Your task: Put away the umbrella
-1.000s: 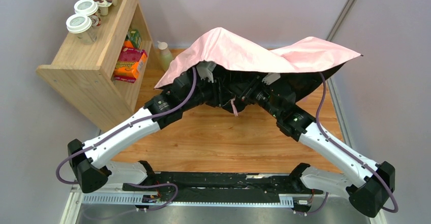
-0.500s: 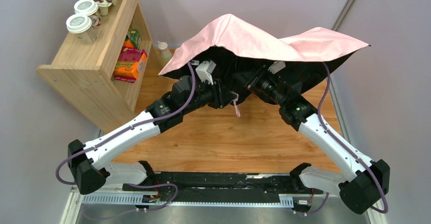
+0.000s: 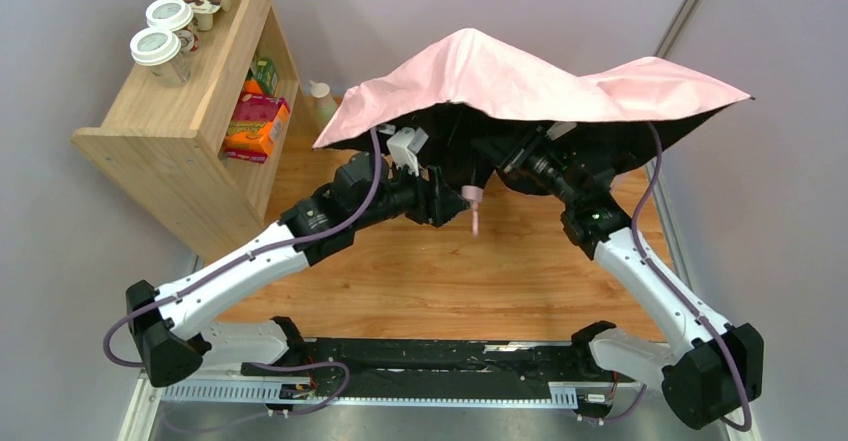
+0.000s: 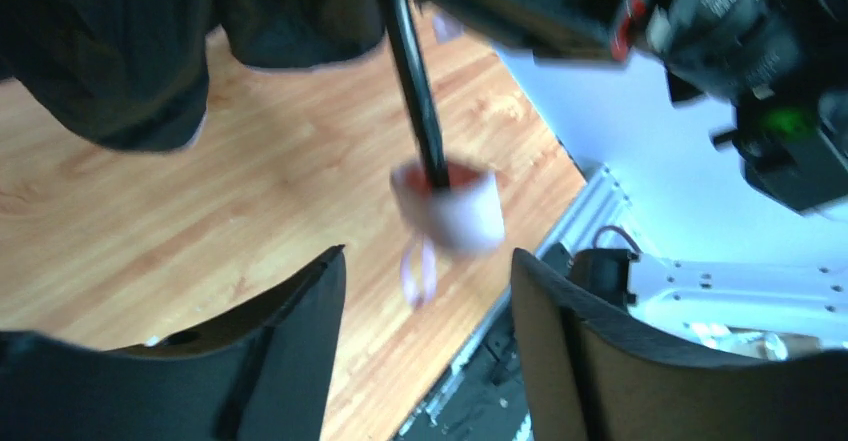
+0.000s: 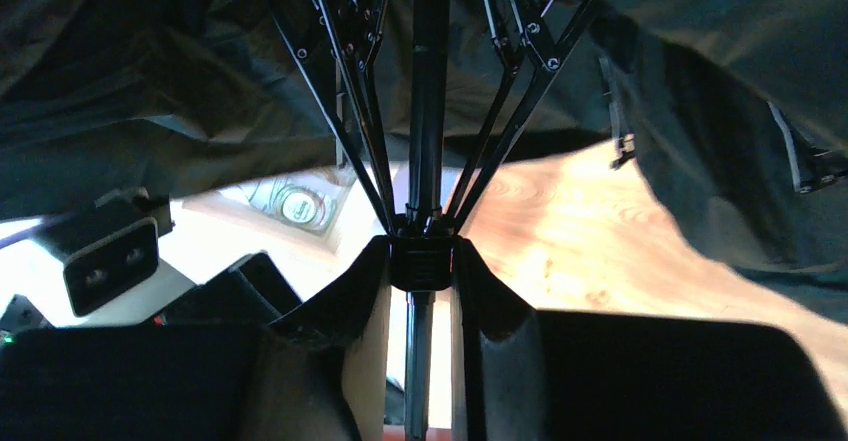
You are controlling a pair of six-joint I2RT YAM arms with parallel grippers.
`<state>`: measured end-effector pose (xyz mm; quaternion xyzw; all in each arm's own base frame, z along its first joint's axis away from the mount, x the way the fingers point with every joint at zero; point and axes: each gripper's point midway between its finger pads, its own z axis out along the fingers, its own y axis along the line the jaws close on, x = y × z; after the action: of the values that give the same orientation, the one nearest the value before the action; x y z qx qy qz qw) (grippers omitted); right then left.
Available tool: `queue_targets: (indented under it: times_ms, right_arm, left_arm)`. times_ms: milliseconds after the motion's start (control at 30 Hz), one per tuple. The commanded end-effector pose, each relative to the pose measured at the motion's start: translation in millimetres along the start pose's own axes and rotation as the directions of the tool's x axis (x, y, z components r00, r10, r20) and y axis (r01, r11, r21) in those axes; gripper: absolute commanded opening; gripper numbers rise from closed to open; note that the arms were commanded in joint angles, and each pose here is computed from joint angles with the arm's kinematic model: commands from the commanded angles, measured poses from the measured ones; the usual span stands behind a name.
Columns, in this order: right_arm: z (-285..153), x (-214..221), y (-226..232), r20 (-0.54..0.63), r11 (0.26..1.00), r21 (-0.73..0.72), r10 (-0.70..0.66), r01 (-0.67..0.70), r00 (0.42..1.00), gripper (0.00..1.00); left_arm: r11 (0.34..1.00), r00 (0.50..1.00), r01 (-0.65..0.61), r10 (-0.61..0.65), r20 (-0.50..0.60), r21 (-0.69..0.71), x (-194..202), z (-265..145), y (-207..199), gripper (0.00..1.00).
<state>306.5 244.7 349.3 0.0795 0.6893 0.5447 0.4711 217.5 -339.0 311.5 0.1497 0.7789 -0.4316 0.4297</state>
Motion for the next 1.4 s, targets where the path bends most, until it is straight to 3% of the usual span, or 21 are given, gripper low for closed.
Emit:
queue_targets:
  times_ms: [0,100,233,267,400,500,700,900,1000,1067,1100,1300,1367]
  right_arm:
    - [-23,-42,47,0.096,0.946,-0.270,-0.161,0.181,0.982,0.00]
    - [-29,-40,54,0.050,0.925,-0.303,-0.227,0.231,0.973,0.00]
    - [-37,-30,71,-0.004,0.897,-0.378,-0.248,0.228,0.969,0.00]
    - [-40,-28,72,-0.011,0.897,-0.383,-0.242,0.219,0.970,0.00]
    - [-46,-24,74,-0.025,0.909,-0.386,-0.181,0.158,0.983,0.00]
    - [-48,-13,81,-0.053,0.906,-0.412,-0.133,0.099,0.990,0.00]
    - [-49,6,89,-0.121,0.903,-0.426,-0.119,0.057,0.985,0.00]
    - [-53,18,75,-0.139,0.921,-0.370,-0.186,0.123,0.973,0.00]
    - [-57,23,76,-0.155,0.914,-0.384,-0.202,0.129,0.967,0.00]
    - [-60,32,83,-0.176,0.896,-0.421,-0.232,0.140,0.957,0.00]
    - [-61,36,83,-0.185,0.892,-0.427,-0.249,0.150,0.951,0.00]
    - [-67,46,92,-0.215,0.871,-0.461,-0.295,0.169,0.931,0.00]
    - [-68,47,91,-0.221,0.871,-0.456,-0.310,0.183,0.925,0.00]
  left_arm:
    - [0.989,0.997,-0.073,0.067,0.045,0.126,-1,-40,-20,0.71]
    - [0.991,0.989,-0.106,0.097,0.110,0.078,-9,-75,-11,0.71]
    - [0.999,0.971,-0.012,0.025,0.239,-0.053,-29,-100,12,0.71]
    - [1.000,0.959,0.019,-0.014,0.283,-0.015,-37,-97,6,0.71]
    - [0.985,0.955,0.114,-0.145,0.261,0.128,-46,-57,-23,0.75]
    - [0.974,0.949,0.108,-0.160,0.273,0.198,-67,-35,-44,0.75]
    - [0.989,0.907,0.080,-0.125,0.402,0.127,-100,-8,-32,0.79]
    - [0.979,0.850,0.046,-0.142,0.508,0.197,-121,-15,-41,0.81]
    - [0.977,0.813,0.087,-0.182,0.552,0.194,-126,-20,-33,0.82]
    - [0.973,0.801,0.177,-0.229,0.553,0.146,-128,-13,-19,0.81]
    - [0.968,0.804,0.218,-0.249,0.540,0.121,-124,-6,-12,0.81]
    - [0.975,0.823,0.170,-0.222,0.523,0.146,-131,2,-25,0.81]
    - [0.977,0.815,0.146,-0.207,0.541,0.154,-132,-1,-25,0.76]
